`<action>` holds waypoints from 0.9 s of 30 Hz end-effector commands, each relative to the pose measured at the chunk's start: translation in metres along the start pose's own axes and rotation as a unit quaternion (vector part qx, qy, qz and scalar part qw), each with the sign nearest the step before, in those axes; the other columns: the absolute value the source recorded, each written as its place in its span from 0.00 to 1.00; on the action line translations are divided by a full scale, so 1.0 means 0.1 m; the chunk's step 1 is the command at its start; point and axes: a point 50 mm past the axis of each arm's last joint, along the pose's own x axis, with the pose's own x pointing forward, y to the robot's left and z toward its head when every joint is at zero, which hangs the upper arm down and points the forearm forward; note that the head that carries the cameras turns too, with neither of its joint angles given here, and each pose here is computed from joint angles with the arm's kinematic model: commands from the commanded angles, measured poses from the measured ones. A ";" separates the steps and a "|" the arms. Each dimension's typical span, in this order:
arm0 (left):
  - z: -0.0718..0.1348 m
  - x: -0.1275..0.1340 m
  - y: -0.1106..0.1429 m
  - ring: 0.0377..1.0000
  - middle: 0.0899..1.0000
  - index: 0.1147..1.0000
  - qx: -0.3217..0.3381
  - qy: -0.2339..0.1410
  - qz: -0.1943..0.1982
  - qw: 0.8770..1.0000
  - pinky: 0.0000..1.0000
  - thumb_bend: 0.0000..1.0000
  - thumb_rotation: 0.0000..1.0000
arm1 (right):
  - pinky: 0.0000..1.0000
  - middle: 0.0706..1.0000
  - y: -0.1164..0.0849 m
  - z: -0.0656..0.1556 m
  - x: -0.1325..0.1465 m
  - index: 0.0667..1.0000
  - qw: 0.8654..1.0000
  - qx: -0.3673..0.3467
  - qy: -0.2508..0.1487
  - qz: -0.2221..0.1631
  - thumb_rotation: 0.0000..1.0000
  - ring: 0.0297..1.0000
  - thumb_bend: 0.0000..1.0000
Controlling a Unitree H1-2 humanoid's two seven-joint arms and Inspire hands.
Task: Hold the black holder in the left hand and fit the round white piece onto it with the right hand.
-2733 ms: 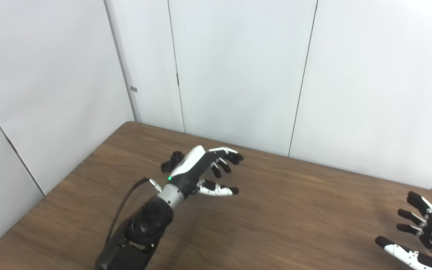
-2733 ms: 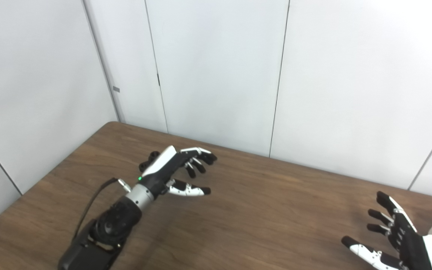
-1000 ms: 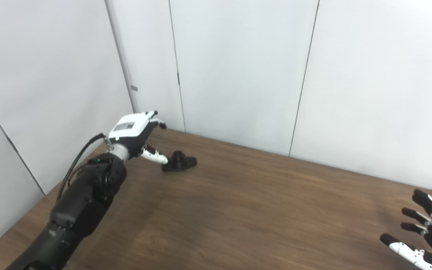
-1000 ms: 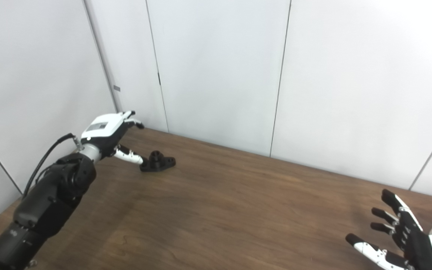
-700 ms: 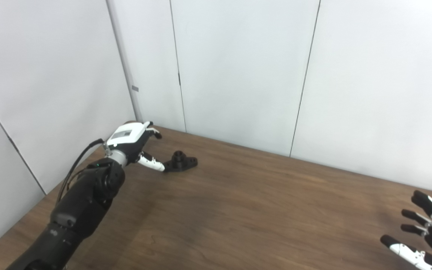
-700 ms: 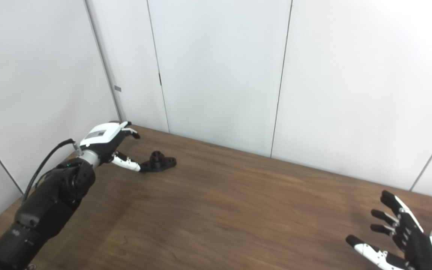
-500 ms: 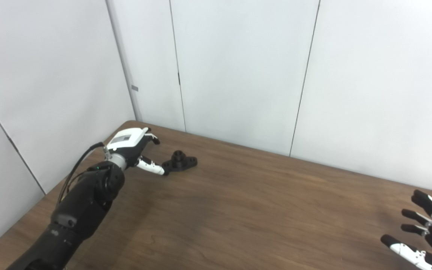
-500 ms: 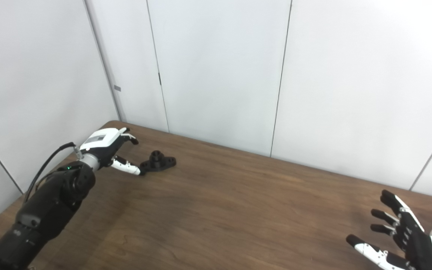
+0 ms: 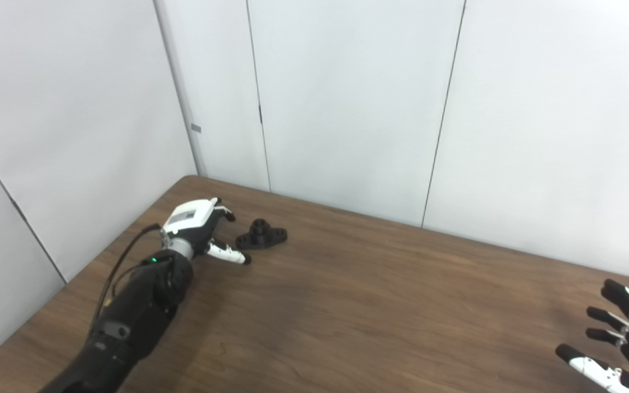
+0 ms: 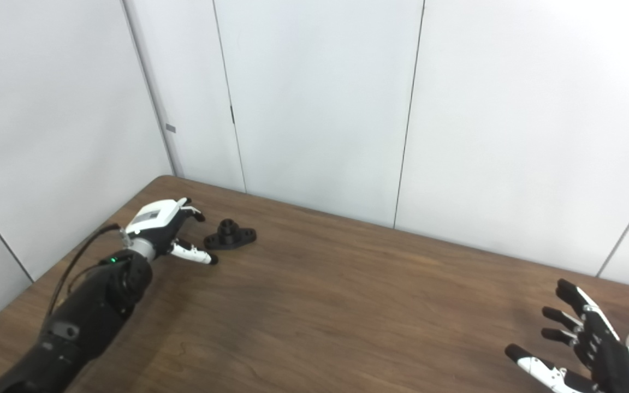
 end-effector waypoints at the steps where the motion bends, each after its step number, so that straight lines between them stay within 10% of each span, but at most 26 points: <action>1: 0.09 0.09 0.23 1.00 1.00 0.76 -0.011 -0.019 0.051 0.998 1.00 0.90 0.35 | 0.65 0.88 -0.05 0.19 0.07 0.85 0.999 -0.005 -0.036 -0.005 0.00 0.77 0.54; 27: 0.08 0.12 -0.19 0.98 0.94 0.67 -0.031 -0.016 0.057 0.998 0.94 0.81 0.21 | 0.66 0.88 -0.08 0.25 0.02 0.86 0.999 -0.018 -0.037 -0.006 0.00 0.77 0.55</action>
